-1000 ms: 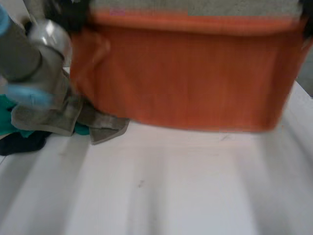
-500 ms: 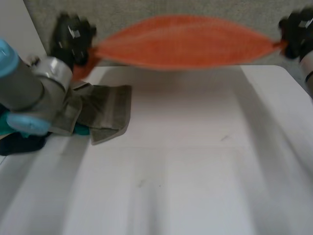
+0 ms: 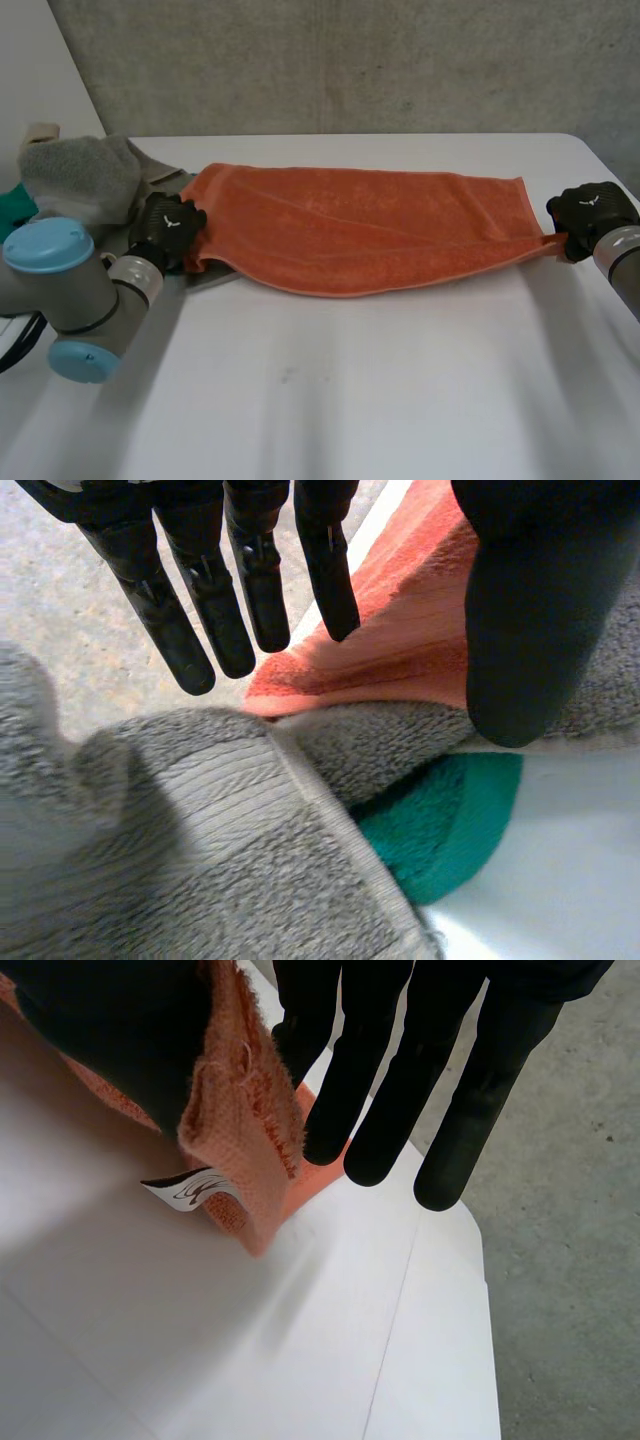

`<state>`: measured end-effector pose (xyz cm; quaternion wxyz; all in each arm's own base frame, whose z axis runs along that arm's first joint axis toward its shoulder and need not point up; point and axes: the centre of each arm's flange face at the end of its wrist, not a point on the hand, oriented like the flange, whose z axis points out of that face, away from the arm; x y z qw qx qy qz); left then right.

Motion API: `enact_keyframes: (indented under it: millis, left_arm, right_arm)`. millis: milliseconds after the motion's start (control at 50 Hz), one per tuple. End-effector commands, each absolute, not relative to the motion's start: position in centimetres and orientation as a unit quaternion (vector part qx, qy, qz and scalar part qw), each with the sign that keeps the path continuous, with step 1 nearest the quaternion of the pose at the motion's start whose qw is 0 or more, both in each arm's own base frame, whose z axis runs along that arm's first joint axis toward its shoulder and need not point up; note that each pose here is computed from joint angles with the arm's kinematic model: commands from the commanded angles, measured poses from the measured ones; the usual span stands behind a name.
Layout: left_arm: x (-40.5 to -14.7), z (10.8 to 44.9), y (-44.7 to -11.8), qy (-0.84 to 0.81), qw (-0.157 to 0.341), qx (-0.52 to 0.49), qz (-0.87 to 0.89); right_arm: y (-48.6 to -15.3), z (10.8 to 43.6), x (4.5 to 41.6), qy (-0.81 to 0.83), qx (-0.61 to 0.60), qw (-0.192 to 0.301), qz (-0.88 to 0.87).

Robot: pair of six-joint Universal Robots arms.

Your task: Fold the laundry.

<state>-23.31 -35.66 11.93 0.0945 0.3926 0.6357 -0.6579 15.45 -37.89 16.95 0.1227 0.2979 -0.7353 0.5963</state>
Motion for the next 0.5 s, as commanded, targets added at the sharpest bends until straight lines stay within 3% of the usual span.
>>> enact_keyframes:
  millis: [20, 320, 500]
  left_arm:
    - [-22.6, 12.8, -35.5, 0.639, 0.096, 0.372, -0.666]
    - [-22.8, 12.6, -33.6, 0.705, 0.013, 0.333, -0.626]
    - [-24.4, 12.3, -34.2, 0.711, -0.033, 0.314, -0.628]
  right_arm:
    - [-38.0, 17.2, 15.2, -0.736, 0.294, 0.124, 0.598]
    - [-37.6, 17.4, 15.6, -0.739, 0.297, 0.113, 0.594]
    - [-37.3, 17.0, 16.0, -0.741, 0.302, 0.109, 0.590]
